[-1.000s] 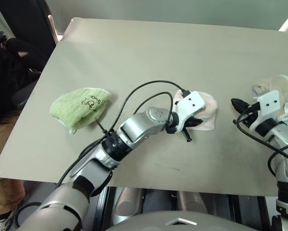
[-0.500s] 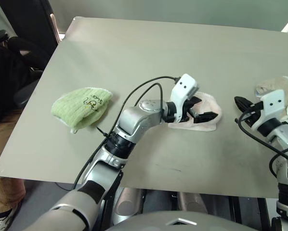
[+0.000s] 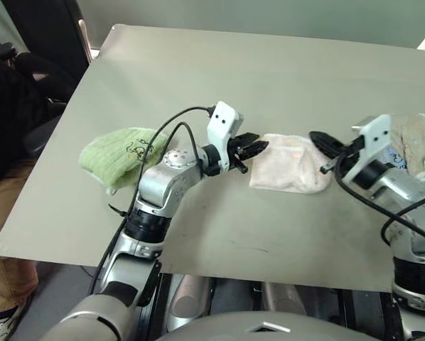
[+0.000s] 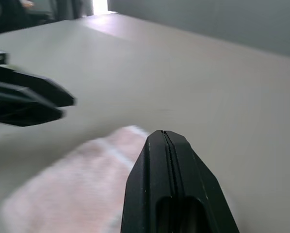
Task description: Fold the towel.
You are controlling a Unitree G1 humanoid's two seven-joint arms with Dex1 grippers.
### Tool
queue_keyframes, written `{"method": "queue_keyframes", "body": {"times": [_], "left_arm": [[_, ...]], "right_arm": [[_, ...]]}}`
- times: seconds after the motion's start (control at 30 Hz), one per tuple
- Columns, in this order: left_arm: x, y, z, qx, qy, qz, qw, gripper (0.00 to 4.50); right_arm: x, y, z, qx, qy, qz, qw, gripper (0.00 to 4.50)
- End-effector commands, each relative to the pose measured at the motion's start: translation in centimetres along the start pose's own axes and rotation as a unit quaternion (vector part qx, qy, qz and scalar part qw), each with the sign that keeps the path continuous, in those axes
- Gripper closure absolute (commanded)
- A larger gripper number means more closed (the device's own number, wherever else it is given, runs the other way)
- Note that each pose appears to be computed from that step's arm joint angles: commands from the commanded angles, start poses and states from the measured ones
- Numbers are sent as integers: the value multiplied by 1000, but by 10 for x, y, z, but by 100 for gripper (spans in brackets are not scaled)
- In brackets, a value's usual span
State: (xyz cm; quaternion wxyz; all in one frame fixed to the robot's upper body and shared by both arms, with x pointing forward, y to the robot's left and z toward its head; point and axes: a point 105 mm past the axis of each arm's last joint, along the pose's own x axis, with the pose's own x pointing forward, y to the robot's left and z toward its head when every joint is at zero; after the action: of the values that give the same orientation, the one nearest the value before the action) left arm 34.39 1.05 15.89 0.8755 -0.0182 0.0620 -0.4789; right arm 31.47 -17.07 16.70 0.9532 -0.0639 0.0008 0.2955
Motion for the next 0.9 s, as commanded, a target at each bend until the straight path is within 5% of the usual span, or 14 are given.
{"method": "queue_keyframes", "body": {"times": [0.03, 0.23, 0.4, 0.47, 0.67, 0.9], "left_arm": [[7, -12, 5, 24, -14, -27, 999, 433], [33, -19, -55, 43, 96, -38, 994, 446], [37, -13, -80, 53, 138, -26, 989, 446], [37, -12, -77, 51, 128, -28, 990, 446], [23, 1, -1, -32, -51, -7, 998, 446], [-9, 24, 22, -139, -91, 17, 986, 446]], "right_arm": [[3, 7, -2, 28, -3, 9, 1000, 450], [5, 6, -70, 40, 114, -16, 993, 450], [4, 5, -84, 33, 133, -23, 990, 450], [3, 5, -85, 28, 133, -22, 990, 450], [-2, -2, -37, -27, 56, -30, 998, 450], [-17, -29, -5, -59, 24, -66, 996, 450]]}}
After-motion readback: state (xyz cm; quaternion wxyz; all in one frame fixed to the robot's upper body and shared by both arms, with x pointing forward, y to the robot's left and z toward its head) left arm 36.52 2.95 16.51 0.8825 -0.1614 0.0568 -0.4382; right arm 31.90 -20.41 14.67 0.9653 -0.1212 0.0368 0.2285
